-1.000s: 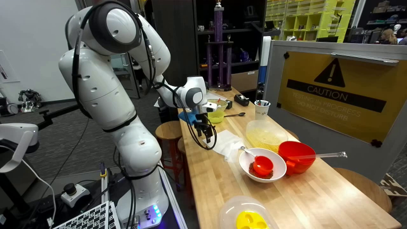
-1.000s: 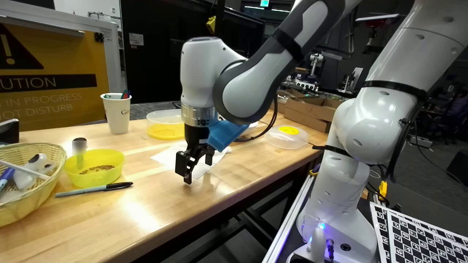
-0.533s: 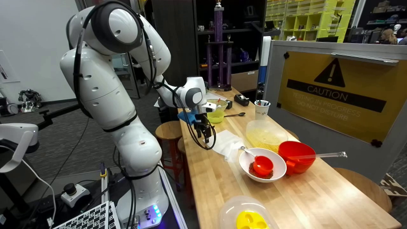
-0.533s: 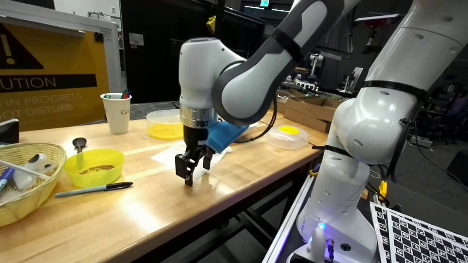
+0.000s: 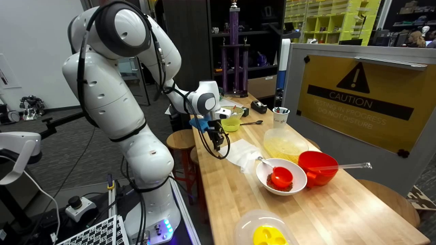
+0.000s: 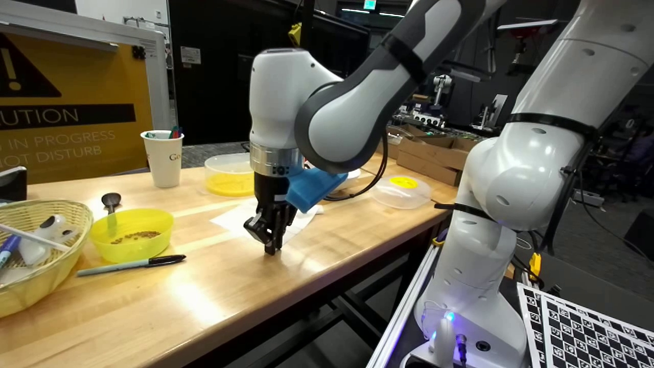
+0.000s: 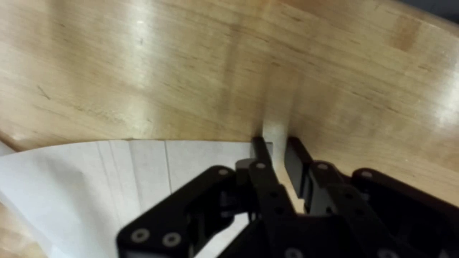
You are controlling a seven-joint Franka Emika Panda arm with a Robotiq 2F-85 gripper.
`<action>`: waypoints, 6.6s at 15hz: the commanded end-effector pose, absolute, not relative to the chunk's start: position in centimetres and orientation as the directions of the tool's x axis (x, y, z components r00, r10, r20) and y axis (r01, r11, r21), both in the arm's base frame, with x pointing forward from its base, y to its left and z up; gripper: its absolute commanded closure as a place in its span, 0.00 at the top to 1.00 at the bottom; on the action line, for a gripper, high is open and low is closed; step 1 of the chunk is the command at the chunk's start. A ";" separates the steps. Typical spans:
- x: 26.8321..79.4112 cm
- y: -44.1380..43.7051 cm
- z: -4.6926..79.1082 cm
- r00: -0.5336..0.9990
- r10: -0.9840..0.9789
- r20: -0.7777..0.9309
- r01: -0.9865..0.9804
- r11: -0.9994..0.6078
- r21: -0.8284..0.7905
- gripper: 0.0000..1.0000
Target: Fold the paper towel in half
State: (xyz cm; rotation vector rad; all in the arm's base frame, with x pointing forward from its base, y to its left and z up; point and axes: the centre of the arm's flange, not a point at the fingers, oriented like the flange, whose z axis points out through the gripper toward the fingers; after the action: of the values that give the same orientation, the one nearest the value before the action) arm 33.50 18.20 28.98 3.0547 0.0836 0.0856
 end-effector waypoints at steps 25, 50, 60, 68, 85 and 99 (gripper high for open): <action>31.7 16.0 32.2 0.994 0.006 0.107 -0.001 -0.998 0.069 0.44; 31.8 16.4 28.6 1.000 0.010 -0.005 0.011 -0.995 0.097 1.00; 32.7 15.9 28.6 1.000 -0.002 -0.020 -0.001 -0.997 0.078 1.00; 33.5 15.8 28.6 1.000 0.014 -0.007 0.014 -0.998 0.059 1.00; 35.1 17.1 28.4 0.999 0.042 -0.021 0.042 -0.999 0.012 1.00; 36.8 15.5 28.0 0.996 -0.010 -0.083 -0.016 -0.998 -0.064 0.71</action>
State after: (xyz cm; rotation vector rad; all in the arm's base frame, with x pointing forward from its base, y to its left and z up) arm 36.44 15.55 27.87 3.1793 -0.0329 -0.0939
